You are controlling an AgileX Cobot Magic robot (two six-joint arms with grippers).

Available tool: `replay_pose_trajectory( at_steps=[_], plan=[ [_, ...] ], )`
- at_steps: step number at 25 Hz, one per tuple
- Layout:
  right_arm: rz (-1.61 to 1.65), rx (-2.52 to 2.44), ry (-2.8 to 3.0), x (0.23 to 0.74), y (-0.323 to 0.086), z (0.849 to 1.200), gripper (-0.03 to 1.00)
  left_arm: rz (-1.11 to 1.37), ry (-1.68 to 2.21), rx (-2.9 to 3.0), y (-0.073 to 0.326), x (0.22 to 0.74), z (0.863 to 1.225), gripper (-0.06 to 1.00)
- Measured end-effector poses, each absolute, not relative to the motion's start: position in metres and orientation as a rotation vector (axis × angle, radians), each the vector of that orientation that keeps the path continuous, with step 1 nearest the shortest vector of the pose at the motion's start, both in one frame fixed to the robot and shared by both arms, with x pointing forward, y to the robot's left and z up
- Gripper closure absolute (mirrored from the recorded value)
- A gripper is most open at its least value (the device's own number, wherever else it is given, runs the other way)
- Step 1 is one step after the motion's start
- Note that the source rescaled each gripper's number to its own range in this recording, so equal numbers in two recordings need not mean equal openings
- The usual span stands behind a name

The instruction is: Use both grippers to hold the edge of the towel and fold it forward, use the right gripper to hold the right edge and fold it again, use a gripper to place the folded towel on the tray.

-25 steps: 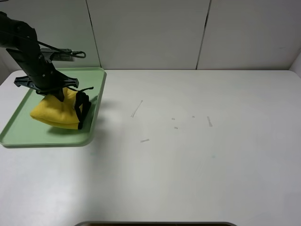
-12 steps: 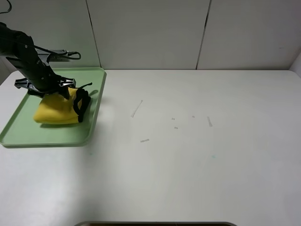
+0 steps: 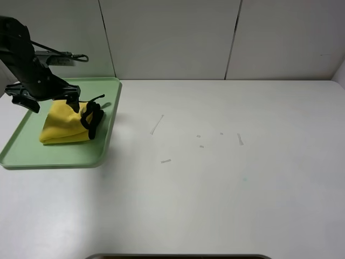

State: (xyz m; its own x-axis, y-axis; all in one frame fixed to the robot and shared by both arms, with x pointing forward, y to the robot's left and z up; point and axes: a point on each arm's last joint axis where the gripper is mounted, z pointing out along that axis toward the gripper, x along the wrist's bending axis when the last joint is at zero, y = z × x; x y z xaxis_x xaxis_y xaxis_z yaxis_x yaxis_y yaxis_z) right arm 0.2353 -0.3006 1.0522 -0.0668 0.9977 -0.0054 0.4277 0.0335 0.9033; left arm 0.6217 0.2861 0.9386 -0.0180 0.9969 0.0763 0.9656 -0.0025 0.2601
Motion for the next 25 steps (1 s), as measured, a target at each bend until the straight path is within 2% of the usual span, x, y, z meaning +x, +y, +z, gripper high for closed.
replay_pose_trajectory(
  at_steps=[11,25],
  plan=[
    [0.999,1.481,1.589,0.235,-0.301,1.052,-0.03,0.241,2.094,2.244,0.287,0.575,1.009,-0.05],
    [0.999,1.481,1.589,0.235,-0.301,1.052,-0.03,0.174,1.925,2.297,0.285,0.467,1.055,-0.05]
  ],
)
